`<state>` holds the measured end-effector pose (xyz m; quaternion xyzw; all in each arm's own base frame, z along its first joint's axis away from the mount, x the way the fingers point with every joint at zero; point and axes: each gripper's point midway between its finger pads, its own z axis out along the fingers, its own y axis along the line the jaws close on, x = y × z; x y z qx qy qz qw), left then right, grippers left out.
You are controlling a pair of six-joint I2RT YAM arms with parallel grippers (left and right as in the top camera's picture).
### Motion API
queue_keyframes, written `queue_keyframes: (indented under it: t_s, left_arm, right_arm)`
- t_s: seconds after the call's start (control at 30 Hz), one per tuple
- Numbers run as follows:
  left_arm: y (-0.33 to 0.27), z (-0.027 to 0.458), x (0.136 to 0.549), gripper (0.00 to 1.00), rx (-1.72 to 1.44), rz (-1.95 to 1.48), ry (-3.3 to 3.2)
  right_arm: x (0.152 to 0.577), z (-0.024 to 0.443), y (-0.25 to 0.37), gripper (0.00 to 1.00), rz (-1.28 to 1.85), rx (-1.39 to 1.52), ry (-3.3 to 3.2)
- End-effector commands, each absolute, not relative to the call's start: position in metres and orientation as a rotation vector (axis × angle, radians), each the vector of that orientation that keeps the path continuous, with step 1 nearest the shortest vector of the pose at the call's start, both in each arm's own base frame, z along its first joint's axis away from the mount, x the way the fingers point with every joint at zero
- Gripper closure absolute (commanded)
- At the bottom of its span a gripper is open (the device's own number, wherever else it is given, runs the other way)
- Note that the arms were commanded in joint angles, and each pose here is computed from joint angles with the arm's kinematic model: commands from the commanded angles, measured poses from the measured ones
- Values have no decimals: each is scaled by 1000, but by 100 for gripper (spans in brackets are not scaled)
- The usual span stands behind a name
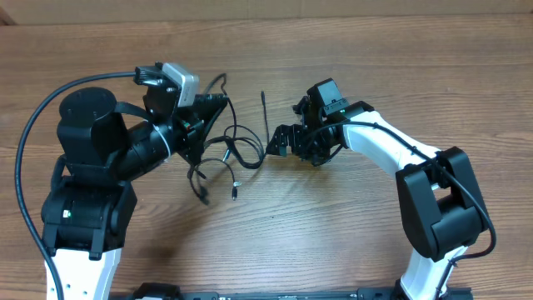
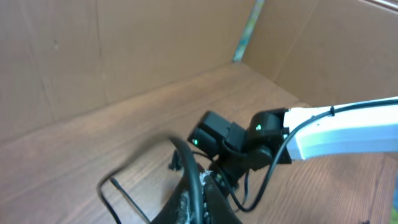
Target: Untangle cables
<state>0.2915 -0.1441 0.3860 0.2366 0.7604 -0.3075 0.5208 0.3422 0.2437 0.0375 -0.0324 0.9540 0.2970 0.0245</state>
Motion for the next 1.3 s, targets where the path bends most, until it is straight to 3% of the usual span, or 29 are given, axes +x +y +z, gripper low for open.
queue_keyframes:
  t_s: [0.0,0.2,0.47,0.7,0.9,1.27]
  left_arm:
    - [-146,385,286,94,568,-769,1840]
    - [-146,379,283,96,561,-780,1873]
    - [-146,363,278,96,557,-797,1947]
    - [-145,348,276,96,539,-820,2022]
    - [-146,340,280,96,532,-830,2051]
    - [-156,328,287,96,556,-930,2083]
  right_arm:
    - [353,36,229,0,760,-52,2933]
    - [360,29,212,0,599,-7,2932]
    - [362,11,168,0,245,263,2932]
    - [353,11,179,0,369,245,2981]
    - [348,32,214,0,846,6,2959]
    - [348,11,183,0,640,60,2987]
